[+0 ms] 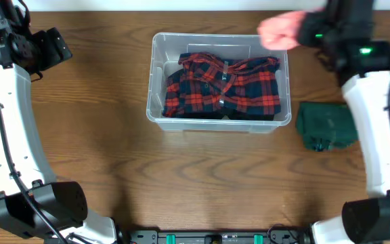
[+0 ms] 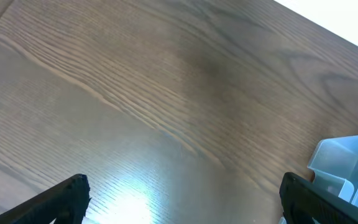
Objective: Pack container
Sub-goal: 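Carry the pink shirt with the right gripper into the bin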
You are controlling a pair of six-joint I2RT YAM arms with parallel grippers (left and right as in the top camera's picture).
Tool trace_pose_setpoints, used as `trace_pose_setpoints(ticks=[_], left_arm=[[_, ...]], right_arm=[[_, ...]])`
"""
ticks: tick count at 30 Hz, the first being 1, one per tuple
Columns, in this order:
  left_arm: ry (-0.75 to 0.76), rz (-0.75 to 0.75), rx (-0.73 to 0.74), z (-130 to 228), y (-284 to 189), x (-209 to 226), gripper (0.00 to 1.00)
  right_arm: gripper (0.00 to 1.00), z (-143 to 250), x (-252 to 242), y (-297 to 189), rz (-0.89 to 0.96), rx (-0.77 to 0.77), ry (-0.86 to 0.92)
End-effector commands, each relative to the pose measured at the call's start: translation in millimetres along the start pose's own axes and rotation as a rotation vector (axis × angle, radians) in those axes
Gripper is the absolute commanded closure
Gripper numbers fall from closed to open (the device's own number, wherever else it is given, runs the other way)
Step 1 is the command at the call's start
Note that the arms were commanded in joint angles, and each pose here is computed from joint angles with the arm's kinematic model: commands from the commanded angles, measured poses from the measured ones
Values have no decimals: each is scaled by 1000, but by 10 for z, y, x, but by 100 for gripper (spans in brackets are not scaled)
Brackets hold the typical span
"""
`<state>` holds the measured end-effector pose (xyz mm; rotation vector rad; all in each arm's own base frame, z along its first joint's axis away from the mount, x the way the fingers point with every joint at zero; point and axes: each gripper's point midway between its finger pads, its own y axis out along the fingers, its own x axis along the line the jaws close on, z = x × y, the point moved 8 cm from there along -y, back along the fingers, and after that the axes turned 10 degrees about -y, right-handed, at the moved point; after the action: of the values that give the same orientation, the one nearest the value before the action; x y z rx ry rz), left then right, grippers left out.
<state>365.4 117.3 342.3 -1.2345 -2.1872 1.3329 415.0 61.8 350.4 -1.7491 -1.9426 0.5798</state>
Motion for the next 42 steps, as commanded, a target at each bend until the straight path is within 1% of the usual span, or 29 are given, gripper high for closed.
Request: trace_pose_setpoints(ticks=[1,8,13,19,22,29,35,37,39,40,42], left_arm=[[-1,-11,-1,-5,5,21,2],[-1,-11,-1,-5,5,21,2],[-1,-11,-1,-5,5,21,2],[-1,-11,-1,-5,5,21,2],[-1,-11,-1,-5,5,21,2],[-1,-11,-1,-5,5,21,2],[-1,-11,-1,-5,5,21,2],[-1,-11,-1,-5,5,21,2],[-1,-11,-1,-5,5,21,2],[-1,-11,-1,-5,5,21,2],[-1,-11,-1,-5,5,21,2]], right_arm=[[99,-19,467,-86,-43,-35,23],[99,119,1360,102,-59,-99,-30],[99,330,1797,340,-20,-115,-82],[99,558,1918,610,77,-96,-31],[99,584,1912,675,104,-104,5],[99,678,2050,907,121,-147,16],[97,947,2274,1193,98,-131,-16],[92,1033,2330,1252,94,-119,-29],[80,1089,2385,1273,80,-109,-39],[72,1105,2412,1272,67,-103,-49],[45,1120,2461,1251,54,-103,-69]])
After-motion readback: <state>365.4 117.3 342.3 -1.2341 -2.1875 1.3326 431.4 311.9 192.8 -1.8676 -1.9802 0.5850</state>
